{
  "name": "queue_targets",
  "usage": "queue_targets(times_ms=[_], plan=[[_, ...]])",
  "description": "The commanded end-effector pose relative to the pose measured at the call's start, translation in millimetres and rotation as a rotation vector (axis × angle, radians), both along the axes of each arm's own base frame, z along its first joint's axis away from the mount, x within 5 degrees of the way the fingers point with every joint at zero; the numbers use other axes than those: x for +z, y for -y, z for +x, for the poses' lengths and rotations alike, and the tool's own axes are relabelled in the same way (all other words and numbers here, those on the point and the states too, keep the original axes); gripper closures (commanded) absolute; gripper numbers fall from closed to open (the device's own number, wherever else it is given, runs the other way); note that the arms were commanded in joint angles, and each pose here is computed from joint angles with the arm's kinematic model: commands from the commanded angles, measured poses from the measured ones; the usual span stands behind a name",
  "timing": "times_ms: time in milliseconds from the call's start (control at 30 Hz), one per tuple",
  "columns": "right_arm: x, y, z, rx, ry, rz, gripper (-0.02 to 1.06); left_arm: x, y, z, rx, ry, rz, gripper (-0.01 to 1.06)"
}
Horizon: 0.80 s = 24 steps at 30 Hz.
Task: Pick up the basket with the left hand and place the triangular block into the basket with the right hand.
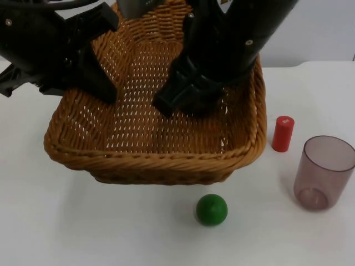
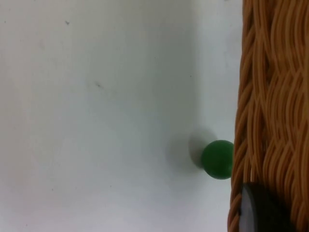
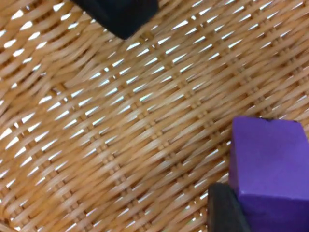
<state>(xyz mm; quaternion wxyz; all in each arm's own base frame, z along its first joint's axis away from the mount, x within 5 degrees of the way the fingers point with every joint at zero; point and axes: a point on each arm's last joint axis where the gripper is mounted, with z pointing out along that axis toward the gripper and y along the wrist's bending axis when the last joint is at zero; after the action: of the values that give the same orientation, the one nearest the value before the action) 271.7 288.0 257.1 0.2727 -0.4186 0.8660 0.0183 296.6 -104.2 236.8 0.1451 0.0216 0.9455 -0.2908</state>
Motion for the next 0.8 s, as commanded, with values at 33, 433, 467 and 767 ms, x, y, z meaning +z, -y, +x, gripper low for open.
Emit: queue_targets(times_ms=[33,433,467,767], plan=[[1,-2,-1,-0.004,0.008,0.021,0.94,4,3,-1,0.013,0.002,-0.029,1.05],[8,-3,0,0.028,0.049,0.048,0.08,4,3,-1,0.012,0.001,-0.030,1.05],[13,-2,-1,0.029,0.060,0.061,0.04,4,3,-1,0.012,0.001,-0.030,1.05],[80,21,-20,0.036,0.201,0.179,0.03,4,2,-1,0.011,0.003,-0.026,1.05]])
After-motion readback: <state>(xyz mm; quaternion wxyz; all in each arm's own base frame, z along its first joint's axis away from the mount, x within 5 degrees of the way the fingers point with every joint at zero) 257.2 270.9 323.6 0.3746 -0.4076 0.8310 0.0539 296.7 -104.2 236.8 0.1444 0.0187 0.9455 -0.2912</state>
